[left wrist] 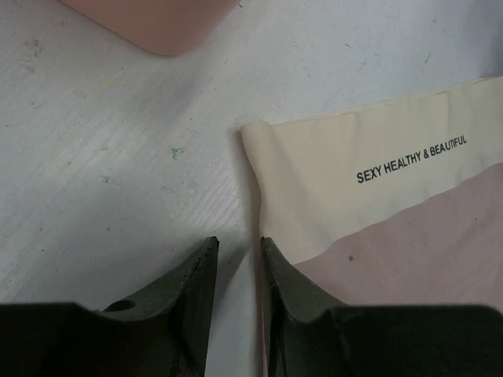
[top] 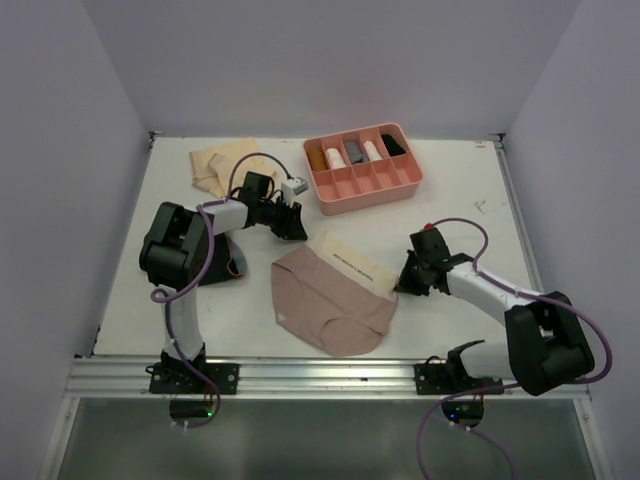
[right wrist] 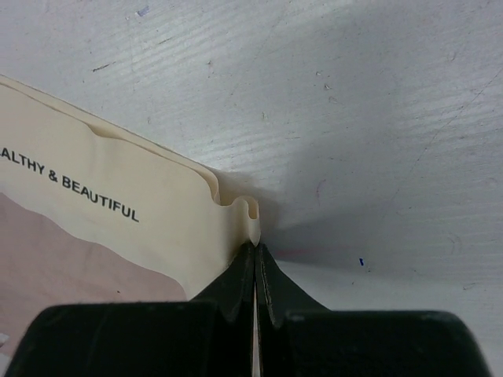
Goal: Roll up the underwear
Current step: Flatten the underwear
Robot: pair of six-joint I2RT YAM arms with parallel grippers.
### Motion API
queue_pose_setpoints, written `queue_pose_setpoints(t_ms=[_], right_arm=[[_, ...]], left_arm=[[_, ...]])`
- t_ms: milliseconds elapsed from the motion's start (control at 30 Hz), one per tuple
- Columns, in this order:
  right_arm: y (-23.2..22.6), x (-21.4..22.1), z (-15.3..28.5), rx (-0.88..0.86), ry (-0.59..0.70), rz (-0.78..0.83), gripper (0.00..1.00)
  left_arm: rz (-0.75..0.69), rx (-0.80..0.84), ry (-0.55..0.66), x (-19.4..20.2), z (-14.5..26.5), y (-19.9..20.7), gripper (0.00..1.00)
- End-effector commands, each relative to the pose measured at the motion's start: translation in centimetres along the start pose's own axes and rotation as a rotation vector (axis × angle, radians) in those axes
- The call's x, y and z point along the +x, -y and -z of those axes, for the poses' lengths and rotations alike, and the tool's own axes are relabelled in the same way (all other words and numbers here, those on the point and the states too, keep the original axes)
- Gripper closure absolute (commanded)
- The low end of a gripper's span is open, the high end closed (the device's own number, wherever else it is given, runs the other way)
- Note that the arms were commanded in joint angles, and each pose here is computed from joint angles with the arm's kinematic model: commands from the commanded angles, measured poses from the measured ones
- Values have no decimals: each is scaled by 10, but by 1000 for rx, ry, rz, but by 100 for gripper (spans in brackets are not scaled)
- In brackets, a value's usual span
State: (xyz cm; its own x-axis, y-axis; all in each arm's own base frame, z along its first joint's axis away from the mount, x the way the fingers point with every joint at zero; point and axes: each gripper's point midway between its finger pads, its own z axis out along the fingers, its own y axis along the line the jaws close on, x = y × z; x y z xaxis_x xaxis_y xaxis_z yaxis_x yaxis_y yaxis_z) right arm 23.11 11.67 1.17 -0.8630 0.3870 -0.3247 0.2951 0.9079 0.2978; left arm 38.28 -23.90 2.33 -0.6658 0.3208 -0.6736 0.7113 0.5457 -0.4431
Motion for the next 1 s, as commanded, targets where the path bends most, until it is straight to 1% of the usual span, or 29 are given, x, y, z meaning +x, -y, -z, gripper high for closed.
queue_pose_setpoints(t_ms=[0,33,100,233,367,433,467,500,533,600,700,800,867,900,967], right_arm=[[25,20,-3,71,-53,7,100],[26,21,-2,70,-54,4,100],[29,24,-2,77,-60,-5,100],[36,30,-2,91,-72,-15,100],[38,38,-3,85,-97,-23,100],[40,39,-3,90,-99,-21,100],[40,39,-3,87,-98,-20,100],[41,41,-3,88,-101,-19,100],[41,41,-3,88,-101,-19,100],[41,41,-3,88,-99,-17,100],[41,40,-3,88,-99,-15,100],[41,40,-3,88,-99,-12,100],[42,41,-3,90,-101,-12,100],[42,42,-3,91,-104,-14,100],[42,43,-3,84,-106,-17,100]], left_arm=[[3,-16,-34,12,-10,-1,69],[5,-18,-43,15,-10,-1,73],[5,-21,-54,19,-10,0,76],[10,-22,-66,25,-9,0,74],[21,-12,-77,32,-11,3,75],[29,2,-80,34,-11,5,71],[30,6,-77,33,-11,6,68],[35,9,-76,35,-11,7,62],[38,14,-72,35,-12,8,60],[49,24,-70,35,-13,9,59],[60,34,-67,35,-13,10,62],[67,45,-65,34,-14,12,63],[85,65,-54,33,-12,13,61],[108,70,-48,32,-11,13,58],[133,104,-24,28,-8,12,57]])
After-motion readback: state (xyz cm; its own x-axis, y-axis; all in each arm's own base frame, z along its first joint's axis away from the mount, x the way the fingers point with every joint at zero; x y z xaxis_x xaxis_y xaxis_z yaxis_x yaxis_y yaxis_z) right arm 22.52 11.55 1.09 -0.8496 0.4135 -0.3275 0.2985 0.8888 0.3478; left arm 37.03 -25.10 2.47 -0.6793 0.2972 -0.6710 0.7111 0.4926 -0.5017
